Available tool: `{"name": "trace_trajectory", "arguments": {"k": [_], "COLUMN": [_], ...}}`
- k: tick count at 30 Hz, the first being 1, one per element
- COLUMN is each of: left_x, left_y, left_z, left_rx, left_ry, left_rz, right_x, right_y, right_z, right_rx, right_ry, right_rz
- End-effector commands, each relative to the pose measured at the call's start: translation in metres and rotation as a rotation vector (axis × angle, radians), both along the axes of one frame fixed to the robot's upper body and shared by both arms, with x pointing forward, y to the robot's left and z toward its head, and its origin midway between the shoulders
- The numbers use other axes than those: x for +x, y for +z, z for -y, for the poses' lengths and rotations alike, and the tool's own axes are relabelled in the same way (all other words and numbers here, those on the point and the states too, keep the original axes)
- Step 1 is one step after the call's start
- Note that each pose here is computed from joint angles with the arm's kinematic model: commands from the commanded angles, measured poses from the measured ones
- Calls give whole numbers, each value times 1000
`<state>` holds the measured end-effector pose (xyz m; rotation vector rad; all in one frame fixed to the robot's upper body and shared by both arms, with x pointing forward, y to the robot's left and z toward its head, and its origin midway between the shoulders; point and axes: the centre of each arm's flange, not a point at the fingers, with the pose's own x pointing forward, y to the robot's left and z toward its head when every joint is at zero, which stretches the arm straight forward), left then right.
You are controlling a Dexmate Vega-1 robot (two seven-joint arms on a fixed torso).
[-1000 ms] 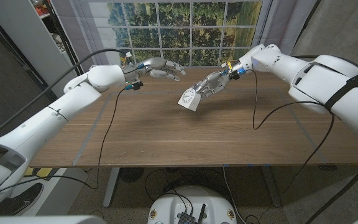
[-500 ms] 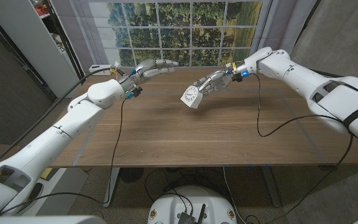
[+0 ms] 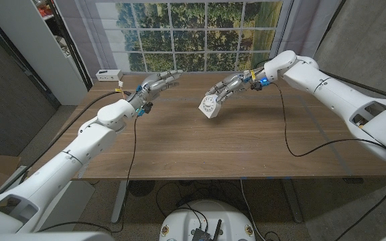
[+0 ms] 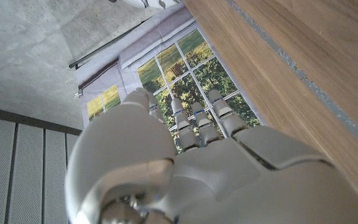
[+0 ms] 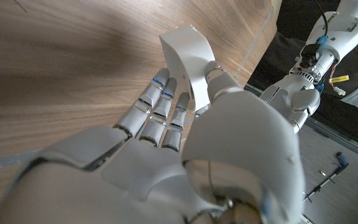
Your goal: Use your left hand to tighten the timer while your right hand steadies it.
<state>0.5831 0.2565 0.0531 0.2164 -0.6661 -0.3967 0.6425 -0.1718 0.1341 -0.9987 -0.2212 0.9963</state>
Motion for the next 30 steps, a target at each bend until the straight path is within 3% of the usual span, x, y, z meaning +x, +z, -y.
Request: {"name": "trace_trajectory", "arguments": {"k": [1,7,16,24,30], "left_x": [5,5,3,1,-4], "left_y": [-30,-41,-45,-39,-31], "left_z": [-4,-4,-8,-10,-11], "left_rx": [-138,-167,-178,-146,-119], "left_ry": [9,24,39,-5,-20], "left_rz": [-48,-58,-52,-15,15], "right_x": [-4,-1,-2,-14,-18], "right_y": [-10,-18,-21,-8,-3], "right_z": [-8,-11,-15,-8,6], "right_rx": [-102,-163,-182,-89,104], "right_ry": [28,-2,-13,-62,-121], "right_rz": [135,224,261,313,310]}}
